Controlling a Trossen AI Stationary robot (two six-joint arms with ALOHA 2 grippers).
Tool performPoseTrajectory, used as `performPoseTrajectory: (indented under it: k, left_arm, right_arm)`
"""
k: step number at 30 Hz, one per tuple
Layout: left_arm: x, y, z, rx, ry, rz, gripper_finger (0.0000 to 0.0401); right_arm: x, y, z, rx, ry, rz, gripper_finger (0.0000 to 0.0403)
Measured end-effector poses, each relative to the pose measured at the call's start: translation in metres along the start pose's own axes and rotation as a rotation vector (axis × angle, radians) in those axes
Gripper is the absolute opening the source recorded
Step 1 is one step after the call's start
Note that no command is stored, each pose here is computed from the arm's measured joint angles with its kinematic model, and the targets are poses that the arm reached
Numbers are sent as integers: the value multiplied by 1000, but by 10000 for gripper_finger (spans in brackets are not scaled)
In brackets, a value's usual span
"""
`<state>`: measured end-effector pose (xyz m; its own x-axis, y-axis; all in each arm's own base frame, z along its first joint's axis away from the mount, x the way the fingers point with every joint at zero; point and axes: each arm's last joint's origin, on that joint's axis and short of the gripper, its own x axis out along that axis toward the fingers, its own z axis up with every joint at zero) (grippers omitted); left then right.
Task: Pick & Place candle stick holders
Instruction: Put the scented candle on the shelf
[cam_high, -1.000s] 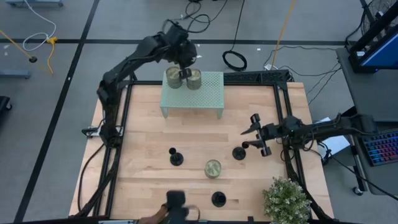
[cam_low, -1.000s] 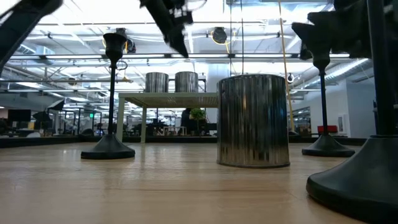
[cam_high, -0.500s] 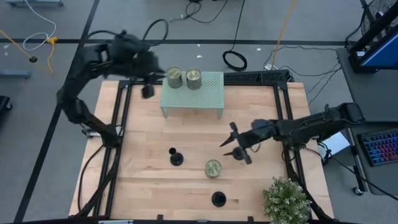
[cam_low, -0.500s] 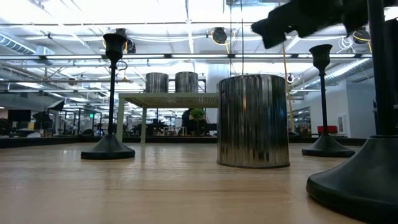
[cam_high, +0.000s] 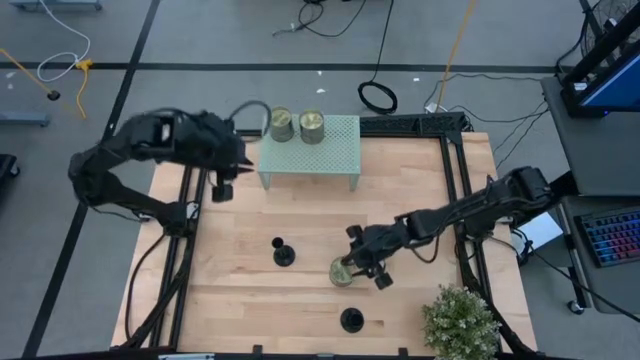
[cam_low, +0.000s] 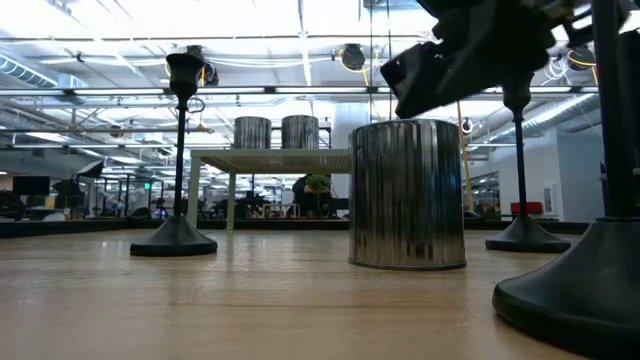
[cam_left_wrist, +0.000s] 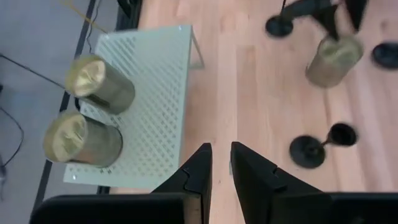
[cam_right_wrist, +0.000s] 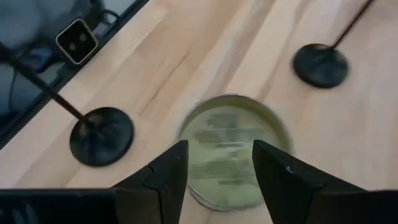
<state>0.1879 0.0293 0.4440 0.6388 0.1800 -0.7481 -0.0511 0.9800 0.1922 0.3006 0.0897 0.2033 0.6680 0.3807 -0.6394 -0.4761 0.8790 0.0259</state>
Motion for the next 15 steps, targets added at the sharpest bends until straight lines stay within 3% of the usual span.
performPoseTrajectory:
  k: [7, 15]
  left_arm:
    - [41, -19, -30, 26, 131, -39, 67]
    - [60, -28, -43, -14, 204, -51, 67]
  right_arm:
    - [7, 12, -2, -128, 14, 35, 171]
    - [19, 12, -10, -138, 69, 46, 169]
